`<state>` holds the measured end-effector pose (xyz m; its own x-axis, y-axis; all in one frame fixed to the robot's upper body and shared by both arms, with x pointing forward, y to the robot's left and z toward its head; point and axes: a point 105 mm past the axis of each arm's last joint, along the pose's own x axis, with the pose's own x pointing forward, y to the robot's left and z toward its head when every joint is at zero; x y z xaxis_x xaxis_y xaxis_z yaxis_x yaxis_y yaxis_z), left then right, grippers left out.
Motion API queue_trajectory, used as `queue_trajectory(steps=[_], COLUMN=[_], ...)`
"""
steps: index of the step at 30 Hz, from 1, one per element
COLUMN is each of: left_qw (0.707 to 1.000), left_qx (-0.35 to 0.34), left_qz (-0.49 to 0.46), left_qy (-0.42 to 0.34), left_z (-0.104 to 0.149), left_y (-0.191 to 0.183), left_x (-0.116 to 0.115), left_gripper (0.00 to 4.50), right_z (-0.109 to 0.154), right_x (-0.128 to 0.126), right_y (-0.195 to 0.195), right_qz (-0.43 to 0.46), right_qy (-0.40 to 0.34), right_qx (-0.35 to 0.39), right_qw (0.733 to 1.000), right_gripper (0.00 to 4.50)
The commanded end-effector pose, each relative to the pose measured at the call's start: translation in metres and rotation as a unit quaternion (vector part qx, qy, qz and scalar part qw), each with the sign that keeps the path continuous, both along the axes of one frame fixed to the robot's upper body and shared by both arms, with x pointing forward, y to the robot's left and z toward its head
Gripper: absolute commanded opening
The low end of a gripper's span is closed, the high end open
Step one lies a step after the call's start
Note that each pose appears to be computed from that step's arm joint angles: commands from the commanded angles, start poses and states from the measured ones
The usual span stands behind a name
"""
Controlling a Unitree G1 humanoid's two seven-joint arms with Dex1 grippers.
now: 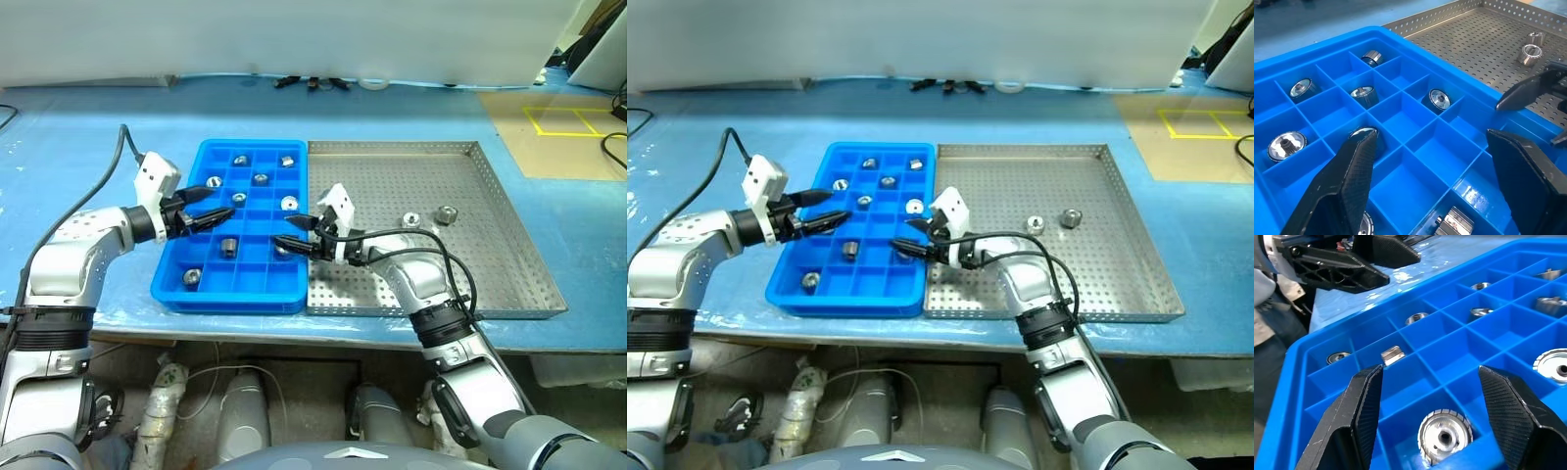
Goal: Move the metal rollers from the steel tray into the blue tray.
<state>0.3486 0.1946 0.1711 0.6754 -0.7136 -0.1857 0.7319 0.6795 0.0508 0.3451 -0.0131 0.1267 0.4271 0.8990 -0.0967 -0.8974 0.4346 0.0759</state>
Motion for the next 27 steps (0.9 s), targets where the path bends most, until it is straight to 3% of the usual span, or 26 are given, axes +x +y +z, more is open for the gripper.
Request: queue_trajectory(steps=[1,7,11,17,27], left_qw=[0.999,0.995,0.989,0.975,0.965], left_qx=[-0.012,-0.031,-0.047,-0.056,-0.064], left_qz=[-0.028,-0.089,-0.134,-0.208,-0.249], left_qy=[-0.032,-0.042,-0.047,-0.048,-0.049], left_z=[0.016,0.015,0.019,0.021,0.022], left_y=[-0.015,-0.060,-0.089,-0.130,-0.152], left_x=[0.001,0.008,0.011,0.008,0.003], left_gripper=[3.75,3.75,3.75,3.75,3.75], right_z=[0.036,0.044,0.039,0.020,-0.015], right_x=[0.015,0.052,0.059,0.059,0.051], right_y=[-0.029,-0.098,-0.123,-0.150,-0.173], right_qz=[-0.059,-0.215,-0.267,-0.310,-0.352], right_qy=[-0.069,-0.113,-0.118,-0.105,-0.068], right_qx=[0.029,0.001,-0.012,-0.040,-0.057], right_qw=[0.995,0.970,0.956,0.944,0.932], right_gripper=[3.29,3.29,3.29,3.29,3.29])
